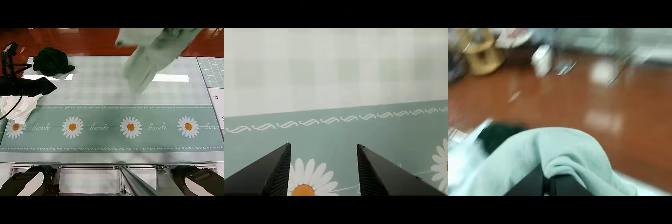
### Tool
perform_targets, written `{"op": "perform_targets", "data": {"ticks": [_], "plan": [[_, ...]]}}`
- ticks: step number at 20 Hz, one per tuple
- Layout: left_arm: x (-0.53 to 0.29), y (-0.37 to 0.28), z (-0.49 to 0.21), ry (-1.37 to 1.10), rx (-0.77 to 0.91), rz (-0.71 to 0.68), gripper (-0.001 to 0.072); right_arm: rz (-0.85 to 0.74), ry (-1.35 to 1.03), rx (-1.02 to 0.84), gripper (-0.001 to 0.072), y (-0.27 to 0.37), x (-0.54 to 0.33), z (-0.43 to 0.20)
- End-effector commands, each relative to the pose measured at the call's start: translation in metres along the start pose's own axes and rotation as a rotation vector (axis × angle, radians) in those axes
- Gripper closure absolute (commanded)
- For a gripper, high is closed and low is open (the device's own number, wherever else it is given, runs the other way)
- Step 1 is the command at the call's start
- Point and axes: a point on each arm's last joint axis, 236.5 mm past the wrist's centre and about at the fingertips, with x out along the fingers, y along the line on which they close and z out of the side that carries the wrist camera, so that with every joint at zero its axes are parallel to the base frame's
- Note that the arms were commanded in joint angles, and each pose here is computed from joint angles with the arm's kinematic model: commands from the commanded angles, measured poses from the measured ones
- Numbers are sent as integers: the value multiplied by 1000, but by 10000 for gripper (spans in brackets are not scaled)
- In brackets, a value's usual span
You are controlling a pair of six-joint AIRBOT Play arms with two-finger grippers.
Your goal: Fold the shirts.
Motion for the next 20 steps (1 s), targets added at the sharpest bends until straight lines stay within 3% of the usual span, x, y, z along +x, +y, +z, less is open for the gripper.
{"op": "perform_targets", "data": {"ticks": [1, 7, 11, 12, 13, 17, 20], "plan": [[-10, 20, 7, -39, -53, 35, 200, 136, 237, 20, 685, 43, 52, -70], [-25, 15, -1, -31, -55, 29, 200, 276, 651, 280, 684, 121, 171, -294], [-14, -3, -13, 13, -22, -2, 200, 309, 753, 440, 684, 161, 221, -385], [-9, -8, -20, 34, -13, -11, 200, 309, 760, 460, 569, 161, 228, -396], [-3, -11, -29, 59, -2, -19, 200, 298, 761, 470, 304, 152, 231, -398], [3, -12, -55, 148, 2, -28, 200, 205, 812, 448, 303, 41, 188, -343], [12, -7, -80, 221, -36, -27, 200, -154, 886, 338, 303, -102, 84, -317]]}}
